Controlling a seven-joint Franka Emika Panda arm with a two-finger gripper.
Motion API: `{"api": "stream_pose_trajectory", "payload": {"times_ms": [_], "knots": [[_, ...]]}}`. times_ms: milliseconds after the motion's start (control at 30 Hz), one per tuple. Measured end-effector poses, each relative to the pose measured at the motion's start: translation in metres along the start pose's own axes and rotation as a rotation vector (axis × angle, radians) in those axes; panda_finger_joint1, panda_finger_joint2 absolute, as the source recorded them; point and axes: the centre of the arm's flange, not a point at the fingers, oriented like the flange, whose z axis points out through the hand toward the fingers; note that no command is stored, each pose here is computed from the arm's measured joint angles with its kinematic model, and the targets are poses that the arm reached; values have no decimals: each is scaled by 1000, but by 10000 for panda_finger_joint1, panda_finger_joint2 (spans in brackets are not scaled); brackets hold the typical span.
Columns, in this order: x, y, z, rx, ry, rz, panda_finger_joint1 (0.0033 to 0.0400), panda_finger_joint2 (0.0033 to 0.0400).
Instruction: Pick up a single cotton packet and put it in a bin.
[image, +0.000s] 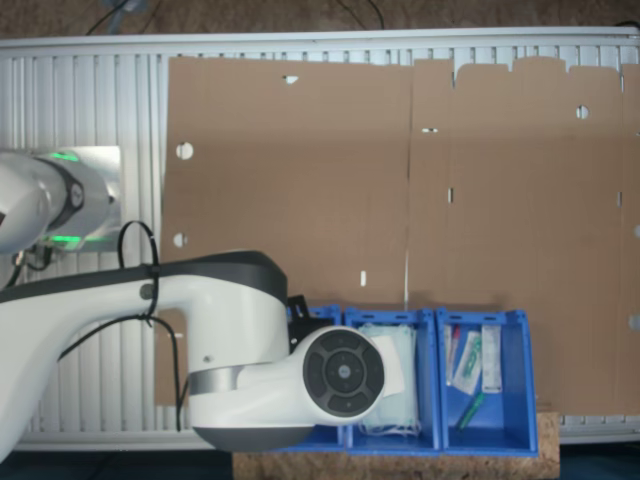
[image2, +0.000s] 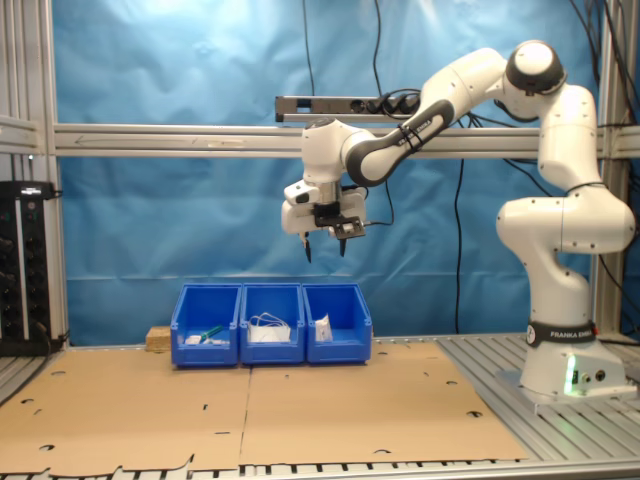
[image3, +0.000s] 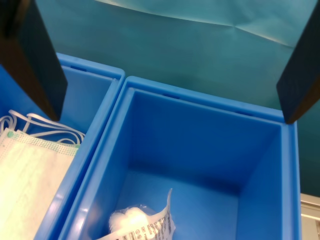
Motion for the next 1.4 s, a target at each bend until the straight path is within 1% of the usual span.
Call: {"api": "stream_pose_trajectory", "payload": {"times_ms": [1400], "knots": [[0, 0, 0, 0, 0, -17, 400, 400]]}}
